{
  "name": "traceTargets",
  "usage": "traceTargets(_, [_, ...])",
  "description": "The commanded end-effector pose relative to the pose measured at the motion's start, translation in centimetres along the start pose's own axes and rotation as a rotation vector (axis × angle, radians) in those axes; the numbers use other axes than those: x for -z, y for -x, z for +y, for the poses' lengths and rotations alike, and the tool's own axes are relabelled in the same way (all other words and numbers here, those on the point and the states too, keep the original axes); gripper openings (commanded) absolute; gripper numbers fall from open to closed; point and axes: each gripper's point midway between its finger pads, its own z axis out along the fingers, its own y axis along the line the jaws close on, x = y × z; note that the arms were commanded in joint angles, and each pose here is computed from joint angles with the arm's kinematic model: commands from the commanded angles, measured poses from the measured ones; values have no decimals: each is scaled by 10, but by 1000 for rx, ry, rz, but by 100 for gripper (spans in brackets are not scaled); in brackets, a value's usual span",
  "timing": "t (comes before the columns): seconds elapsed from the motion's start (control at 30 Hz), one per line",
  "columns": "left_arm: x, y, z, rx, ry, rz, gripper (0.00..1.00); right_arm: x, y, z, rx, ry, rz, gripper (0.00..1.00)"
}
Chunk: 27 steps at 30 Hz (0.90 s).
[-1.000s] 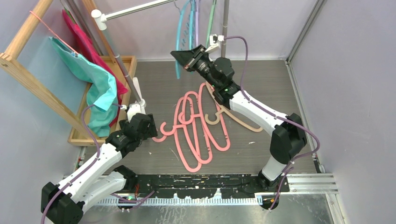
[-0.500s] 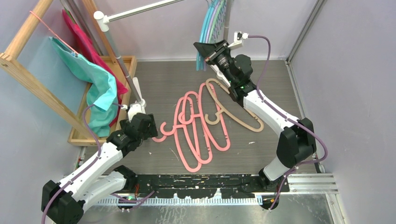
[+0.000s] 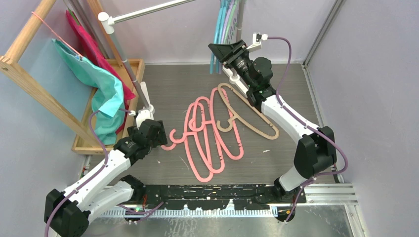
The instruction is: Organize the hangers
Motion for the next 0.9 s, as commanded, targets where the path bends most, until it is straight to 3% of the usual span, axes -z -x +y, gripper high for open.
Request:
traceTargets(0.0, [1, 15, -7, 24, -16, -49, 98, 10, 17, 10, 50, -7, -41, 55])
traceTargets(0.17, [0, 15, -8, 24, -19, -47, 98, 23, 25, 17, 118, -28, -51, 62])
traceTargets(0.6, [-7, 15, -13, 11, -8, -31, 98, 97, 11, 19, 384, -160, 15, 65])
traceTargets(0.73, [-9, 15, -18, 12, -21, -21, 98, 137, -29, -2, 473, -250, 132, 64])
traceTargets(0.87, [-10, 14, -20, 6, -20, -8, 98, 181, -94, -55, 566, -359, 373, 63])
